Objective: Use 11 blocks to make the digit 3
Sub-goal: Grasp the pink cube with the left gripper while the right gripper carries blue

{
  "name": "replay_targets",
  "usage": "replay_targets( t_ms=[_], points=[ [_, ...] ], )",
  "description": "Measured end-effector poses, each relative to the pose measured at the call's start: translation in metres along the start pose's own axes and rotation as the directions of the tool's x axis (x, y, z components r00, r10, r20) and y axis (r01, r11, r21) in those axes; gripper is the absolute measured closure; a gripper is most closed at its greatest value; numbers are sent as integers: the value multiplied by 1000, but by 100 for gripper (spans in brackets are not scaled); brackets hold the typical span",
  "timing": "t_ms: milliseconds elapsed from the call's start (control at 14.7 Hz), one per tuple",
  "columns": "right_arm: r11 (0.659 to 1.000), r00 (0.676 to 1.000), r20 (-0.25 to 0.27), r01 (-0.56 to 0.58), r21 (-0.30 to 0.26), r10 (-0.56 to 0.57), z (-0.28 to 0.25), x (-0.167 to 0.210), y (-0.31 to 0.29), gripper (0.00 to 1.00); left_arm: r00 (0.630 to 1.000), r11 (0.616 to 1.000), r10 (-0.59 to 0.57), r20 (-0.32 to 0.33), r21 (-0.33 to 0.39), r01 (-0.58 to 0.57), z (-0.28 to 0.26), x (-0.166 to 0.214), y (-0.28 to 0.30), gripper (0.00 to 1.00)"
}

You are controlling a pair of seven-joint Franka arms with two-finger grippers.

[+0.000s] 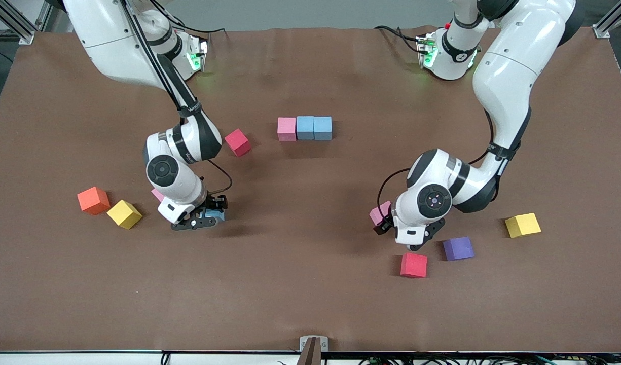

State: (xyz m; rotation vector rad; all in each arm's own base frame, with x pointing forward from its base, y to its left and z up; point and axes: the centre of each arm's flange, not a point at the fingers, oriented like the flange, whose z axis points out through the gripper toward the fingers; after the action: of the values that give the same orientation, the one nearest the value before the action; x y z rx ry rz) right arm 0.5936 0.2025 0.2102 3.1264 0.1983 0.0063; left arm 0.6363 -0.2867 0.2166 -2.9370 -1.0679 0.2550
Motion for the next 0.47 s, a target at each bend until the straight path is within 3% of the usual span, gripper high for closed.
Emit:
replay_targets(
  t_ms=[271, 339, 475],
  points=[
    [1000, 1000, 21, 19, -2, -19, -7, 2, -13, 41, 1000, 1000, 16, 6, -9, -16, 11, 0, 2, 4],
    [1000, 999, 35, 30, -4, -30, -14, 5, -21, 41, 1000, 1000, 17, 6, -12, -17, 13, 0, 3, 10],
    [1000, 997, 73, 26, 9, -27, -33, 9, -42, 41, 1000, 1000, 18, 7, -16, -18, 14, -1, 4, 32]
  ],
)
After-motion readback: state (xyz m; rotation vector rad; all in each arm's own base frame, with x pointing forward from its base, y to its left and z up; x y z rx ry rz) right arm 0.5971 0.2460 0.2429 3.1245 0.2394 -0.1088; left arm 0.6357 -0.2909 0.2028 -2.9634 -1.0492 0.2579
